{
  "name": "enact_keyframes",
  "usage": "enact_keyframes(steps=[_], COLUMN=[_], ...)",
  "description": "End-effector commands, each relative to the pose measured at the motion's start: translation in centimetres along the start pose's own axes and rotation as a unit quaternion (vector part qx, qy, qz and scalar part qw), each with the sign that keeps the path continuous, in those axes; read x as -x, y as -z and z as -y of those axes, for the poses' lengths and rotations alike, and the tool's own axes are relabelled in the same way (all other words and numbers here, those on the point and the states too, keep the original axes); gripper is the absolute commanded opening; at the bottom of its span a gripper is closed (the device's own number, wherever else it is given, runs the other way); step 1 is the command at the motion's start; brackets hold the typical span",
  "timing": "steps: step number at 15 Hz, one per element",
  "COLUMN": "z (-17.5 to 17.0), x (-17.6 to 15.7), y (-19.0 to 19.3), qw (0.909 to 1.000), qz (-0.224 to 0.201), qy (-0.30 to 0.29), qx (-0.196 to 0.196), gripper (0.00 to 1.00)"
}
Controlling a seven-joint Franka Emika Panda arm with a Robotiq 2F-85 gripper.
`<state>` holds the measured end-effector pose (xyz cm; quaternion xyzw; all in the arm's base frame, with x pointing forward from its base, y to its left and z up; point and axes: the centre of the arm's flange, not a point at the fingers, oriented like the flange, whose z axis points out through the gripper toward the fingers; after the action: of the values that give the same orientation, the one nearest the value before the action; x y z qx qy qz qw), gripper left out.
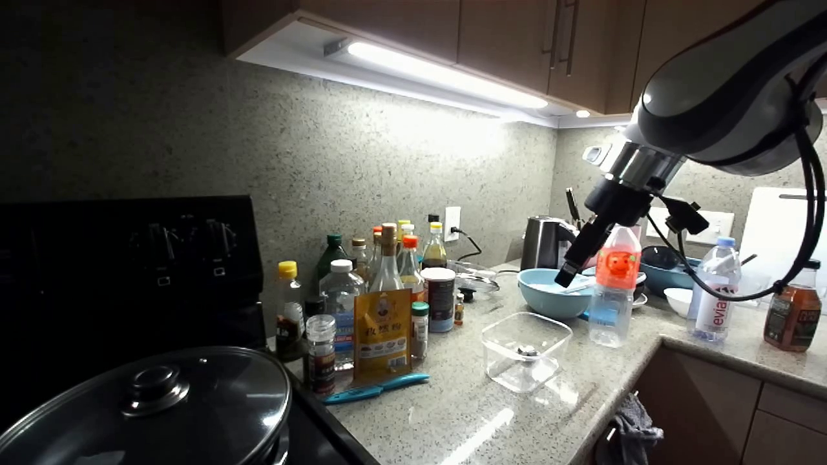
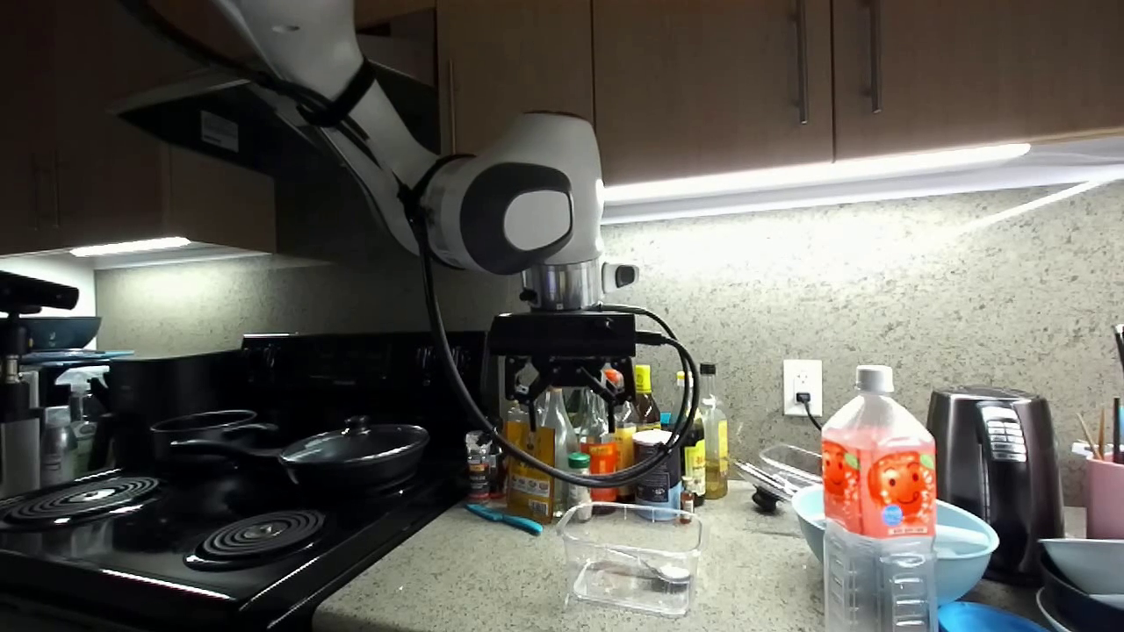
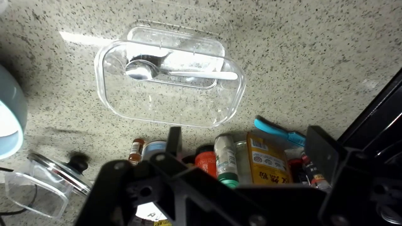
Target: Remove the spoon from the transparent bowl
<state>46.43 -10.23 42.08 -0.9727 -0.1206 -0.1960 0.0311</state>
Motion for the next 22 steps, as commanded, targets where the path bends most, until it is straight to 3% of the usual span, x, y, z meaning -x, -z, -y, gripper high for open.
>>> enact_keyframes(steps=[1, 9, 15, 19, 22], z=[0.2, -2.4, -2.8, -2.3, -2.6], x=[-0.7, -1.4, -0.9, -1.9, -2.6], y=[-2.4, -9.2, -9.3, -9.6, -9.9], qw=[0.9997, 0.9991, 0.9984, 0.9981, 0.9969], qz=[-0.015, 0.019, 0.035, -0.042, -0.054], qy=[0.012, -0.039, -0.044, -0.014, -0.029], qx=[-0.015, 0.001, 0.004, 0.042, 0.049], gripper=[1.00, 1.00, 1.00, 1.00, 1.00])
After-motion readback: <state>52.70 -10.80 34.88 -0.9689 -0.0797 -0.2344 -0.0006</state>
